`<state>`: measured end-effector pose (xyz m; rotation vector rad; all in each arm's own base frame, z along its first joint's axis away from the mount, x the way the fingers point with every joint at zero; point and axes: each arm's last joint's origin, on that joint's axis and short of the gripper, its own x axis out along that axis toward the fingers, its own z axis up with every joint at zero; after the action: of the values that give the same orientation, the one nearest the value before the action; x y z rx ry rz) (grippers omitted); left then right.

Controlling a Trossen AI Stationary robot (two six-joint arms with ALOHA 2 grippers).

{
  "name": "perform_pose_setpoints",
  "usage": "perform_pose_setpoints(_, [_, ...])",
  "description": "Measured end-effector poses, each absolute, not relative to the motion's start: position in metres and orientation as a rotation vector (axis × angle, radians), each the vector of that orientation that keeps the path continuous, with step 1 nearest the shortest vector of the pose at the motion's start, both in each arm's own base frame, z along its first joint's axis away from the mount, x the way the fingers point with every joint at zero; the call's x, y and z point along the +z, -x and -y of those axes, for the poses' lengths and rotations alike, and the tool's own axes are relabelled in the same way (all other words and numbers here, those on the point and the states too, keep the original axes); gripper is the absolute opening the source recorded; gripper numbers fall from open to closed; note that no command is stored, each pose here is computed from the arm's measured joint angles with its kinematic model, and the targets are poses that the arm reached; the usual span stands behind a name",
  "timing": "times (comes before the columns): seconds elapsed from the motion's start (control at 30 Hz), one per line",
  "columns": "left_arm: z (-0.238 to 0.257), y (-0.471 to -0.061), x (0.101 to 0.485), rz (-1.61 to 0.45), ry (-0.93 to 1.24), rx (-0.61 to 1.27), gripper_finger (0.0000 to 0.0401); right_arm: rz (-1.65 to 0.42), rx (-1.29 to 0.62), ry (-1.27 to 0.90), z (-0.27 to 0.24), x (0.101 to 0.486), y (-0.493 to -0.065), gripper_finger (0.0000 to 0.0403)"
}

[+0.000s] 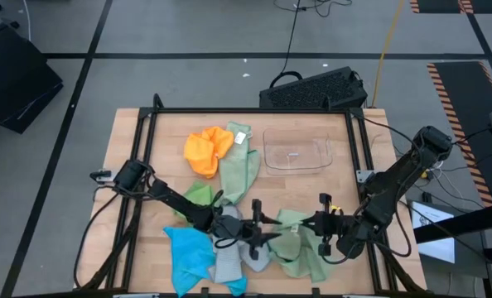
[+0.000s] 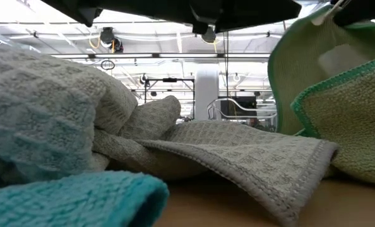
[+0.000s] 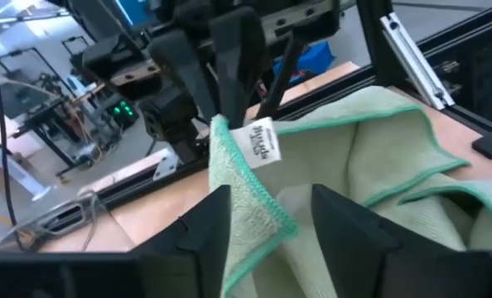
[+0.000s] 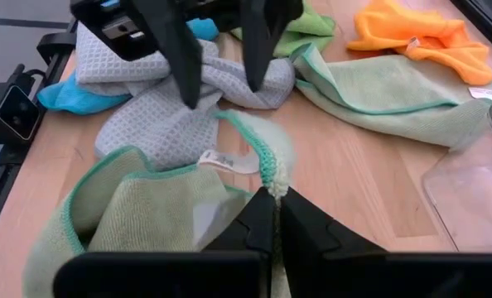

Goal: Fold microfiber towels
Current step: Fold the bottom light green microfiber towel

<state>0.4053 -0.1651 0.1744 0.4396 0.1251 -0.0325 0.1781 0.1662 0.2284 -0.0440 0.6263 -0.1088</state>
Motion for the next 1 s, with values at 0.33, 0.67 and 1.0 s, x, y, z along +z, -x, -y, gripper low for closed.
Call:
perform_pose_setpoints(0.33, [0.151,-0.412,0.17,-0.143,-0.385,-0.025,0.0254,-0.608,-0.126,0.016,-0.163,0.23,-0.184,0.0006])
perform_pose_setpoints(0.67, [0.149,-0.412,0.168,-0.174,-0.486,0.019,0.0046,-0.61,-0.137,0.009,-0.161,0.23,-0.186,0.0006])
perform_pose_setpoints(1.0, [0.13,-0.415,0.185,-0.147,-0.512,0.069,0.0006,-0.672,-0.122,-0.079,-0.165,0.223,-0.184,0.0063])
